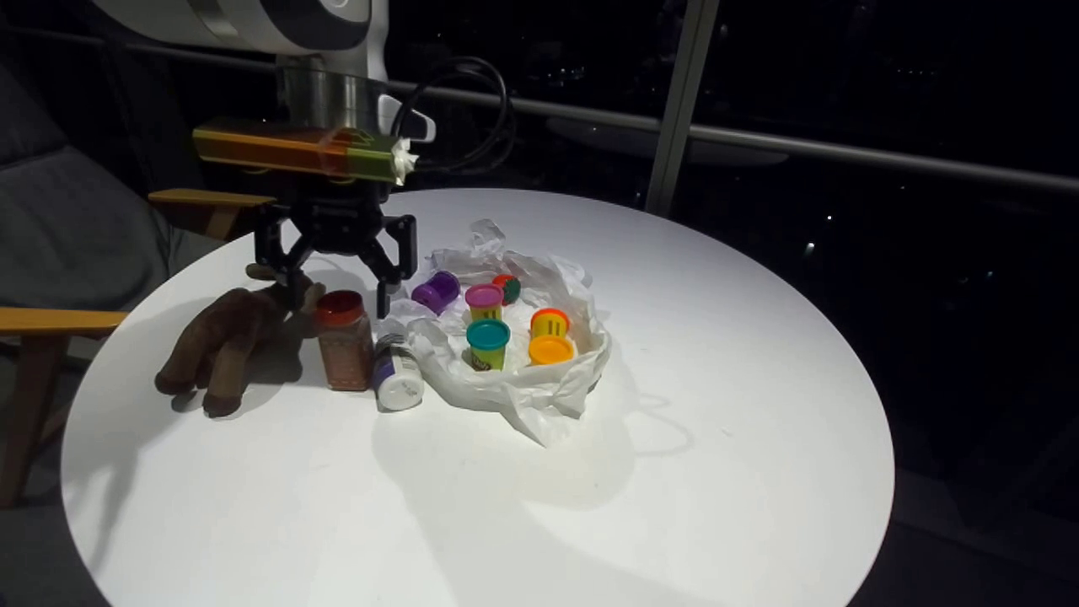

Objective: Put the objects on the table in the plastic bag

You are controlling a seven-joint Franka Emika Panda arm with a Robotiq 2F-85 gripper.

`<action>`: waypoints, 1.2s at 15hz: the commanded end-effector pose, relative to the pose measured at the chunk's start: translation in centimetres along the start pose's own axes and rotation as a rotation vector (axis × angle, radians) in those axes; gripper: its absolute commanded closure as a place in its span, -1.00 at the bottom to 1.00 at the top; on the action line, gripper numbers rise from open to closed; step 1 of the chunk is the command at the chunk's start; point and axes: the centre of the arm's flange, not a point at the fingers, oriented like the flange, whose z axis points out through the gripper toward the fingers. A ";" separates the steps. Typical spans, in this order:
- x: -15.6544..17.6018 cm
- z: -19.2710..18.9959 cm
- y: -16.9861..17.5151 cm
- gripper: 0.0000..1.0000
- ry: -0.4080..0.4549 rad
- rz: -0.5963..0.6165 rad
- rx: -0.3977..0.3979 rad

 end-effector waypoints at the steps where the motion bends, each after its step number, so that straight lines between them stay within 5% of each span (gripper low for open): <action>1: -0.2 0.3 0.5 -0.13 0.030 -0.020 -0.010; 6: -0.3 -0.5 0.6 0.63 0.057 -0.020 -0.016; 9: 0.1 -3.8 0.8 0.63 0.052 0.041 -0.046; 13: 3.3 -12.2 2.8 0.63 0.150 0.140 -0.178; 18: 7.4 -17.7 9.9 0.63 0.267 0.293 -0.338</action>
